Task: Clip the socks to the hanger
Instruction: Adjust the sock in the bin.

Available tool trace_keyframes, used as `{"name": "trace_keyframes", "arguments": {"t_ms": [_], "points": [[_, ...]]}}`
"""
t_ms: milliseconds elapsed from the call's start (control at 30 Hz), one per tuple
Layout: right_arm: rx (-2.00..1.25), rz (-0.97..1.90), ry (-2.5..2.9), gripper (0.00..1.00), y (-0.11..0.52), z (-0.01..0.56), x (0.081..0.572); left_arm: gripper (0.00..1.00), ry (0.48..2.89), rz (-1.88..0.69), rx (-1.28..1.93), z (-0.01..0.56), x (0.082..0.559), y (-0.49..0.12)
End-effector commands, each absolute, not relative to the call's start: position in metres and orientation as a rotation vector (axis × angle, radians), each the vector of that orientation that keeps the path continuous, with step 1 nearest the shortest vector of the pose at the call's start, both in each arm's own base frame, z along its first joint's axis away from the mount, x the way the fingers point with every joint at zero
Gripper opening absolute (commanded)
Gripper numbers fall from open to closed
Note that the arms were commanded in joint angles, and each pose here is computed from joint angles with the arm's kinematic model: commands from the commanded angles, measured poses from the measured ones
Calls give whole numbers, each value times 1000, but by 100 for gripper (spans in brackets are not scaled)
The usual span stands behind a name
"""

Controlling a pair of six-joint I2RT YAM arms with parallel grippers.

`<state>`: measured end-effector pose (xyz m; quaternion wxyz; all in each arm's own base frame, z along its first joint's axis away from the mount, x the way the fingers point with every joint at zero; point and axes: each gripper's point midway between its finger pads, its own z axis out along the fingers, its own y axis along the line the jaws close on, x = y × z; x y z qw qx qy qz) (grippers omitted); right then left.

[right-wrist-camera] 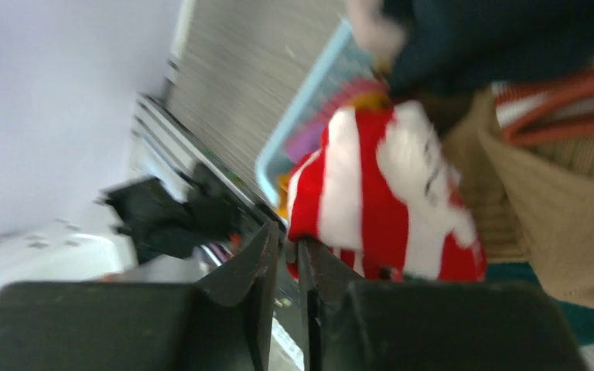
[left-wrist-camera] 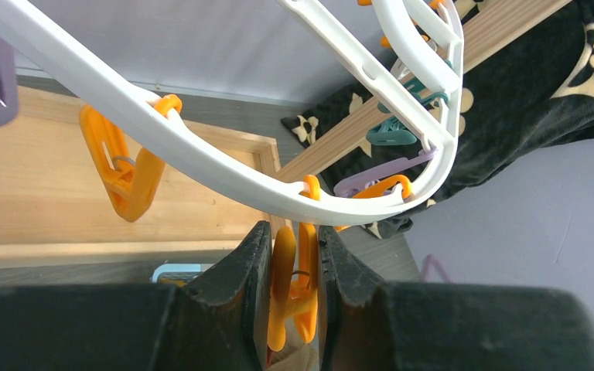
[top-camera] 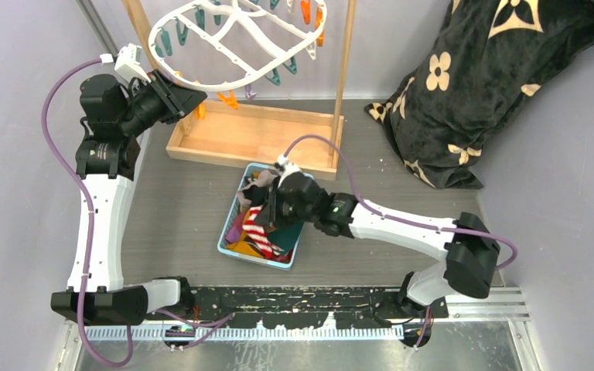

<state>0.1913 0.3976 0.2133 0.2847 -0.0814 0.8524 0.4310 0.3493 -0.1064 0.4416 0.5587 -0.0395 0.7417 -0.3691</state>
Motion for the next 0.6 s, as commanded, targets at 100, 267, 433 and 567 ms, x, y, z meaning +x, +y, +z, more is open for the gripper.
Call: {"name": "trace_keyframes", "arguments": {"t_ms": [100,267,433,567], "points": [[-246,1017,2455,54,384,158,168,0,1724,-889,-63,457,339,-110],[-196,1059,2446,65,376,168,162,0,1726,-889,-60,458,340,-110],[-10,1100,2344,73,361,192,172,0,1723,-884,-48,459,339,-110],[240,1162,2230,73,344,212,188,0,1727,-887,-44,458,339,-110]]}}
